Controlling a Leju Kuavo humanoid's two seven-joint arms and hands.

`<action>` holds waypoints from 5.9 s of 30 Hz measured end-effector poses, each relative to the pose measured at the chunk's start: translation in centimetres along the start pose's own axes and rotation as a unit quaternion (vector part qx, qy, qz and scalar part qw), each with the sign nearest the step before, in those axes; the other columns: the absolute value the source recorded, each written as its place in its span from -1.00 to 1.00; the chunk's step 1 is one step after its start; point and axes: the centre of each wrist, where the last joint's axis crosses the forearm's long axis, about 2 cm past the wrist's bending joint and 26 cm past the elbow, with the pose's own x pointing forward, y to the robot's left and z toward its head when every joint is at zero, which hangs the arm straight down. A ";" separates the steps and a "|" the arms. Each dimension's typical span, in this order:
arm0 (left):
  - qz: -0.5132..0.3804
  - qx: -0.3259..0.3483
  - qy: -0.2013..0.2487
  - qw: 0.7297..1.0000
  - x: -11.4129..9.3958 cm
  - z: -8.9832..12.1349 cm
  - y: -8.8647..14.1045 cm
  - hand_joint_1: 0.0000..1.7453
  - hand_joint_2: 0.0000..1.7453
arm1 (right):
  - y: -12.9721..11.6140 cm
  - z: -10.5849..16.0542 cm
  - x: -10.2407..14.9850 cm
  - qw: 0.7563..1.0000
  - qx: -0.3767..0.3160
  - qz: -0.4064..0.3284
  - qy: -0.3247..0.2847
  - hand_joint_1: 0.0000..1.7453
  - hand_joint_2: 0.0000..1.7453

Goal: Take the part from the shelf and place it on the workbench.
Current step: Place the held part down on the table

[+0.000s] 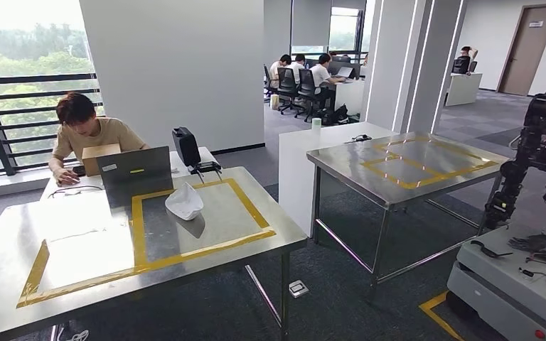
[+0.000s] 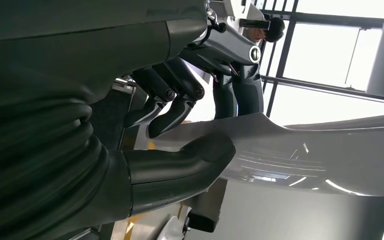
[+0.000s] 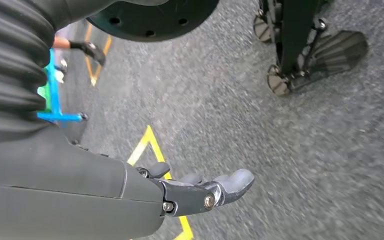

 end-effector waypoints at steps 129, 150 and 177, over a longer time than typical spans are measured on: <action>-0.300 0.008 -0.008 0.954 -7.7 -7.2 2.3 1.00 1.00 | -0.5 0.0 -0.1 1.000 0.003 0.005 -0.002 -1.00 1.00; -0.628 -0.381 -0.183 0.653 -10.9 -2.4 -1.0 0.00 1.00 | -0.6 0.0 -0.5 1.000 0.000 0.012 0.007 -1.00 0.00; -0.619 -0.281 -0.099 0.727 -11.0 0.3 -1.0 -1.00 -1.00 | 0.0 0.0 -0.6 1.000 0.004 0.014 0.001 -1.00 -1.00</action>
